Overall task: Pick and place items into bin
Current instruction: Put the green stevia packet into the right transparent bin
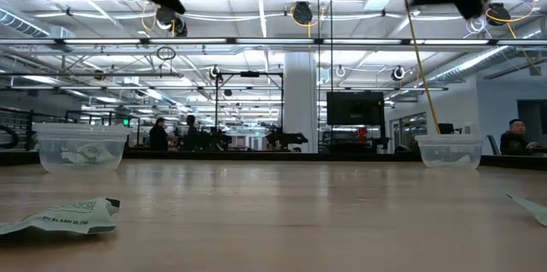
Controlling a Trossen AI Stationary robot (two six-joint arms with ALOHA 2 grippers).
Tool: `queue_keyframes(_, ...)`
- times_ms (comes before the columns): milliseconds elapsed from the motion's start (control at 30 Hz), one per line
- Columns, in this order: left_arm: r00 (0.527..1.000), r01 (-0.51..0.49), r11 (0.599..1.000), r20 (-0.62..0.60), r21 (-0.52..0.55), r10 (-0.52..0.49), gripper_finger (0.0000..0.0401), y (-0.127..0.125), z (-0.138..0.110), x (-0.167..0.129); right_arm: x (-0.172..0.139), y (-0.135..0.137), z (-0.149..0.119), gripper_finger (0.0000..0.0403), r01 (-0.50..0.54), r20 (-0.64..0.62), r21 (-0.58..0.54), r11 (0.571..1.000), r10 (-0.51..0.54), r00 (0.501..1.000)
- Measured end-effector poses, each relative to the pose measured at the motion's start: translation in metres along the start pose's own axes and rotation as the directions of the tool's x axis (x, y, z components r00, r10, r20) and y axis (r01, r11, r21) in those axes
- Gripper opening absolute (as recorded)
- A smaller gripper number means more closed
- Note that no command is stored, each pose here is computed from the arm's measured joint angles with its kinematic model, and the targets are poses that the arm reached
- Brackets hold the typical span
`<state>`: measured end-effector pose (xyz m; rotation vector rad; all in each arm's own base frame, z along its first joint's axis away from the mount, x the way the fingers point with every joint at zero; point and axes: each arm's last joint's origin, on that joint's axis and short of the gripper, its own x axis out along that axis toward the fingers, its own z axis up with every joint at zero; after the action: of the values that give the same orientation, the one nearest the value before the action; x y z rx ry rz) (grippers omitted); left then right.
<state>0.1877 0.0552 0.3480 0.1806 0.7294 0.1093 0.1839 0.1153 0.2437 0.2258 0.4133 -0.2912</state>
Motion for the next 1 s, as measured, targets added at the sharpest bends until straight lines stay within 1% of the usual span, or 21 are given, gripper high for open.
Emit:
queue_keyframes(33,1.0,-0.008,1.0,0.01,0.004,0.008,0.0065,0.0,-0.002,0.003,0.002,-0.002,-0.009,0.0128,-0.009,-0.103,0.042,0.999,0.013,0.995)
queue_keyframes(67,1.0,-0.023,1.0,0.016,0.01,0.023,0.0065,0.0,-0.005,0.007,0.004,-0.003,-0.018,0.0128,-0.008,-0.203,0.1,0.995,0.028,0.979)
queue_keyframes(100,0.999,-0.038,0.999,0.017,0.018,0.038,0.0065,-0.001,-0.008,0.011,0.006,-0.003,-0.026,0.0128,0.006,-0.291,0.155,0.988,0.039,0.956)
queue_keyframes(167,0.999,-0.051,0.998,0.015,0.029,0.051,0.0065,-0.001,-0.014,0.021,0.01,-0.002,-0.039,0.0128,0.052,-0.426,0.201,0.978,0.039,0.904)
queue_keyframes(267,0.999,-0.045,0.998,-0.004,0.049,0.045,0.0065,-0.004,-0.025,0.033,0.016,0.001,-0.058,0.0128,0.091,-0.569,0.166,0.982,0.02,0.822)
queue_keyframes(300,0.999,-0.04,0.998,-0.019,0.051,0.041,0.0065,-0.005,-0.029,0.037,0.017,0.0,-0.063,0.0128,0.112,-0.617,0.157,0.981,0.009,0.787)
queue_keyframes(400,0.997,-0.047,0.998,-0.06,0.04,0.049,0.0065,-0.007,-0.038,0.043,0.02,-0.001,-0.076,0.0128,0.203,-0.717,0.158,0.966,-0.029,0.696)
queue_keyframes(500,0.994,-0.057,0.998,-0.087,0.025,0.059,0.0065,-0.009,-0.044,0.047,0.023,-0.001,-0.083,0.0128,0.253,-0.765,0.151,0.956,-0.049,0.642)
queue_keyframes(633,0.994,-0.061,0.998,-0.093,0.025,0.063,0.0065,-0.009,-0.045,0.048,0.026,-0.003,-0.09,0.0128,0.285,-0.784,0.099,0.953,-0.102,0.613)
queue_keyframes(733,0.994,-0.061,0.998,-0.092,0.025,0.063,0.0065,-0.009,-0.045,0.048,0.028,-0.005,-0.097,0.0128,0.327,-0.797,0.06,0.943,-0.152,0.584)
queue_keyframes(900,0.994,-0.061,0.998,-0.092,0.024,0.063,0.0065,-0.009,-0.045,0.048,0.032,-0.011,-0.11,0.0128,0.353,-0.801,0.006,0.936,-0.207,0.562)
queue_keyframes(1000,0.994,-0.061,0.998,-0.093,0.024,0.063,0.0065,-0.009,-0.045,0.048,0.033,-0.017,-0.117,0.0125,0.366,-0.795,-0.019,0.931,-0.236,0.559)
